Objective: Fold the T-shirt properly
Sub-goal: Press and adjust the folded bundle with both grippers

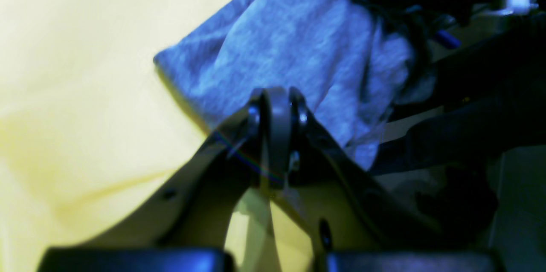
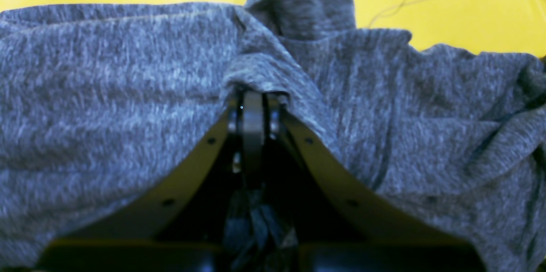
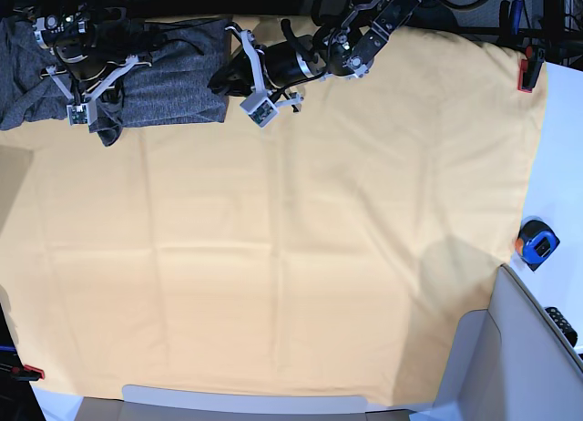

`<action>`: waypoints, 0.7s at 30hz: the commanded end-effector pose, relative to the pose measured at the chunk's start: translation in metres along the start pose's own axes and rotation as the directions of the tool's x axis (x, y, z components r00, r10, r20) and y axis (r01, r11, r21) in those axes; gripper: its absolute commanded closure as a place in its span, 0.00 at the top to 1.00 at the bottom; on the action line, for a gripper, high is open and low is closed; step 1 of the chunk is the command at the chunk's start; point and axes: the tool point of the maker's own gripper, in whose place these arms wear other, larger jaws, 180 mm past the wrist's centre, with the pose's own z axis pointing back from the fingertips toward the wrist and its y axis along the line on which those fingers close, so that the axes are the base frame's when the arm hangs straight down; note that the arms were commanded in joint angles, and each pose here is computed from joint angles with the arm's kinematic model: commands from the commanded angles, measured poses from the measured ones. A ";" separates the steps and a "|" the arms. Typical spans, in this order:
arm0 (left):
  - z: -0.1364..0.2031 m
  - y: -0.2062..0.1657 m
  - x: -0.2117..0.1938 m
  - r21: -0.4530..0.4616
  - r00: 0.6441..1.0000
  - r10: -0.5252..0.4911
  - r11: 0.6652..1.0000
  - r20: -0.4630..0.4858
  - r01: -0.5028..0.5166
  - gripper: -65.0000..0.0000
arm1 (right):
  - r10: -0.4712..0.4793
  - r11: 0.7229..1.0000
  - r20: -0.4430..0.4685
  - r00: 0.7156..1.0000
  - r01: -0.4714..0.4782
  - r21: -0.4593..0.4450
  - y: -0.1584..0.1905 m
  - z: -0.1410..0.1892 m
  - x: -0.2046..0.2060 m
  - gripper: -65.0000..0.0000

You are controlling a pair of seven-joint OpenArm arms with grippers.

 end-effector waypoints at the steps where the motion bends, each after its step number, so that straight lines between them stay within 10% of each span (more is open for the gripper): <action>1: 0.000 -0.007 0.017 -0.025 0.998 -0.005 1.000 0.057 0.007 0.00 | 0.009 1.000 0.030 1.000 -0.009 -0.005 -0.001 0.003 0.008 0.00; 21: -0.039 0.011 -0.028 -0.027 0.975 -0.017 1.000 -0.222 0.011 0.00 | 0.075 0.996 0.047 0.996 -0.072 -0.052 -0.022 0.006 0.024 0.00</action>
